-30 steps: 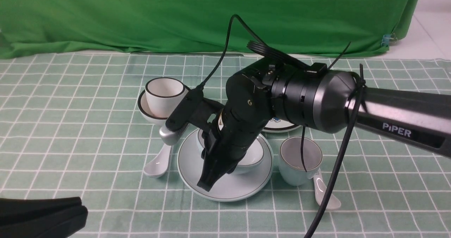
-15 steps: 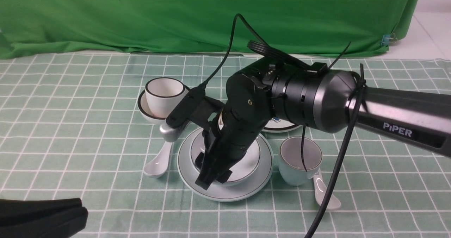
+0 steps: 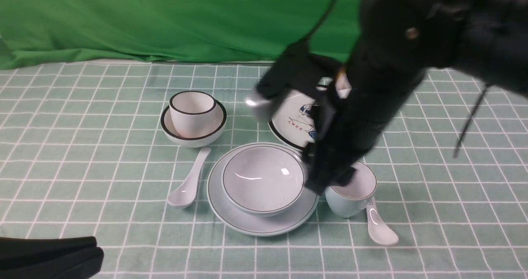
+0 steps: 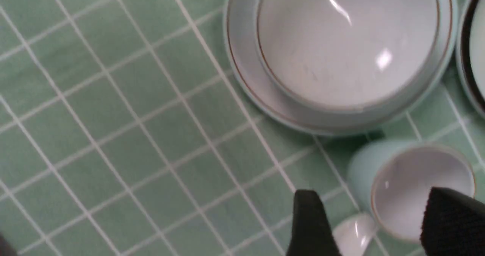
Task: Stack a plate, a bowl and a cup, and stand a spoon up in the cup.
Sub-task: Use the right arm to grab a blue teacup, then use the right arm to put the blue teacup into the blue rice bowl in the middle
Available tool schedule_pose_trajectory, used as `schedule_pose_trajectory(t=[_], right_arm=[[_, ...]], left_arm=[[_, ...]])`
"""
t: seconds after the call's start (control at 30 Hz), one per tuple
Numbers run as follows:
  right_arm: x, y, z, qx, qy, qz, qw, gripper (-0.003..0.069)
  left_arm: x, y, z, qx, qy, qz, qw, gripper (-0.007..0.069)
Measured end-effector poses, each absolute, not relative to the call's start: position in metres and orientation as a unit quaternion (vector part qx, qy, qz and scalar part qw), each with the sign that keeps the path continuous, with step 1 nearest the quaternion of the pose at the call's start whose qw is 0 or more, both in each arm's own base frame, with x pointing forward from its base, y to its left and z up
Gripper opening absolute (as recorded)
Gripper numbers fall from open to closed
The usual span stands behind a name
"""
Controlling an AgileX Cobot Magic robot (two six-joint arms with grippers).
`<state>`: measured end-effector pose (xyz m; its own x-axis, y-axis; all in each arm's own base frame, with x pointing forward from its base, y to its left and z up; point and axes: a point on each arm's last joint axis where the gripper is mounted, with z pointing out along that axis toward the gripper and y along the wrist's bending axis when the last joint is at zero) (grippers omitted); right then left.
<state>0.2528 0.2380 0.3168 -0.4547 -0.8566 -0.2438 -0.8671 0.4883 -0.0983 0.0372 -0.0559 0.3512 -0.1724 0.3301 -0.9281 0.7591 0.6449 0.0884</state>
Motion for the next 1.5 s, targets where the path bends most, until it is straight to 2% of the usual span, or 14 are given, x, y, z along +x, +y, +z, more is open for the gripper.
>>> schedule_pose_trajectory(t=[0.1,0.17,0.5,0.73,0.83,0.9,0.93,1.0,1.07,1.2,1.3,1.33,1.4,1.5], right_arm=[[0.258,0.216,0.290,-0.479,0.873,0.011,0.087,0.0421],[0.263,0.214,0.278,-0.473,0.876,0.017,0.088,0.0421],[0.279,0.224,0.246,-0.464,0.879,0.032,0.104,0.0421],[0.306,0.224,0.204,-0.446,0.889,0.026,0.100,0.0416],[0.312,0.221,0.192,-0.442,0.893,0.022,0.086,0.0384],[0.310,0.220,0.189,-0.449,0.890,0.021,0.075,0.0298],[0.310,0.221,0.189,-0.448,0.890,0.022,0.075,0.0298],[0.307,0.220,0.191,-0.454,0.888,0.028,0.065,0.0162],[0.304,0.219,0.197,-0.452,0.889,0.035,0.060,0.0088],[0.295,0.219,0.221,-0.449,0.890,0.044,0.070,0.0090],[0.286,0.226,0.257,-0.452,0.883,0.054,0.111,0.0090],[0.282,0.234,0.277,-0.460,0.875,0.061,0.136,0.0090],[0.276,0.247,0.295,-0.475,0.863,0.069,0.158,0.0090],[0.273,0.266,0.304,-0.492,0.849,0.080,0.174,0.0090]], left_arm=[[0.037,-0.056,0.351,0.369,0.738,-0.204,0.526,0.0015],[0.037,-0.056,0.351,0.369,0.738,-0.204,0.526,0.0015],[0.037,-0.056,0.351,0.369,0.738,-0.204,0.526,0.0015],[0.036,-0.056,0.351,0.368,0.741,-0.209,0.522,0.0015],[0.035,-0.057,0.349,0.369,0.745,-0.214,0.512,0.0015],[0.034,-0.057,0.348,0.372,0.747,-0.216,0.506,0.0015],[0.034,-0.057,0.348,0.373,0.748,-0.216,0.506,0.0015],[0.034,-0.057,0.348,0.375,0.749,-0.217,0.502,0.0015],[0.033,-0.057,0.347,0.375,0.749,-0.217,0.501,0.0015],[0.033,-0.057,0.347,0.376,0.749,-0.217,0.500,0.0015],[0.033,-0.057,0.347,0.376,0.749,-0.217,0.500,0.0015],[0.033,-0.057,0.347,0.377,0.749,-0.217,0.500,0.0015],[0.033,-0.057,0.347,0.376,0.749,-0.217,0.500,0.0015],[0.034,-0.057,0.348,0.374,0.747,-0.216,0.505,0.0015]])
